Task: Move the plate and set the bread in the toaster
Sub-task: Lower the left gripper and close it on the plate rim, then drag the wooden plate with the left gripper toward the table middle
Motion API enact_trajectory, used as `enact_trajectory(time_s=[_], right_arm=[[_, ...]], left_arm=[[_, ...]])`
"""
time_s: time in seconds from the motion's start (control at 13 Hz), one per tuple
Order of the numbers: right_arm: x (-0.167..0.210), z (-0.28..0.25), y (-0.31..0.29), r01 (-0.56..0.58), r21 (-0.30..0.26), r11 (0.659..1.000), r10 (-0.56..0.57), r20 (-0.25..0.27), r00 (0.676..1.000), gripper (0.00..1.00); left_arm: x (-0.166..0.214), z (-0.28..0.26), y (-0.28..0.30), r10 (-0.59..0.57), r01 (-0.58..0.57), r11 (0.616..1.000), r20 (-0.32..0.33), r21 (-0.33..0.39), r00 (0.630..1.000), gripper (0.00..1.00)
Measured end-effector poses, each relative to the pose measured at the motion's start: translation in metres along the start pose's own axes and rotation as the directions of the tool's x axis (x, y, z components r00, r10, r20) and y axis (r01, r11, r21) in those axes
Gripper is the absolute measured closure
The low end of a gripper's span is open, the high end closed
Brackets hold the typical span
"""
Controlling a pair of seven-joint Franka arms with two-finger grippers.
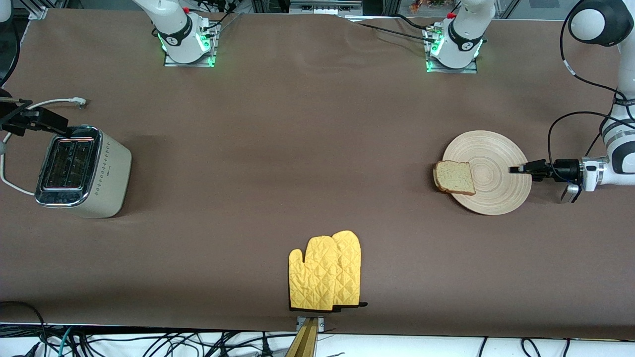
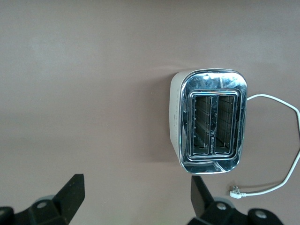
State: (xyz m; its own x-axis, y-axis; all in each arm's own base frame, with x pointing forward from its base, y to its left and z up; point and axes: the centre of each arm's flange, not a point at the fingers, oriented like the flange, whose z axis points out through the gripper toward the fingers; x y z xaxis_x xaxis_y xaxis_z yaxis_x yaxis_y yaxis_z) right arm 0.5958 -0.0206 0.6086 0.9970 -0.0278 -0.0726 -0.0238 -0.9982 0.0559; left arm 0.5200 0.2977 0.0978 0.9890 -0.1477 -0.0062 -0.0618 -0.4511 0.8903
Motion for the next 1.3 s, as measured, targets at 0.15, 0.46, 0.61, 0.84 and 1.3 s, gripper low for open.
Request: enact_trajectory(time_s=[0.15,0.46,0.61,0.84,1.3], right_arm=[[0.000,0.000,0.000,0.000,0.000,1.000,0.000,0.000,1.000,0.00],[0.000,0.000,0.003,-0.005,0.000,1.000,0.005,0.000,1.000,0.00],[0.000,0.000,0.004,-0.006,0.000,1.000,0.006,0.001,1.000,0.00],[0.000,0.000,0.004,-0.006,0.000,1.000,0.006,0.001,1.000,0.00],[0.000,0.000,0.004,-0.006,0.001,1.000,0.006,0.000,1.000,0.00]], left_arm=[[0.001,0.000,0.001,0.001,-0.001,1.000,-0.006,-0.004,1.000,0.90],[0.000,0.000,0.000,-0.003,0.003,1.000,-0.008,-0.004,1.000,0.90],[-0.002,0.000,-0.001,-0.012,0.012,1.000,-0.011,-0.004,1.000,0.90],[-0.006,0.003,-0.004,-0.062,0.062,0.998,-0.015,-0.015,0.998,0.90],[0.005,0.015,0.003,-0.106,0.105,0.993,-0.020,-0.046,0.994,0.90]])
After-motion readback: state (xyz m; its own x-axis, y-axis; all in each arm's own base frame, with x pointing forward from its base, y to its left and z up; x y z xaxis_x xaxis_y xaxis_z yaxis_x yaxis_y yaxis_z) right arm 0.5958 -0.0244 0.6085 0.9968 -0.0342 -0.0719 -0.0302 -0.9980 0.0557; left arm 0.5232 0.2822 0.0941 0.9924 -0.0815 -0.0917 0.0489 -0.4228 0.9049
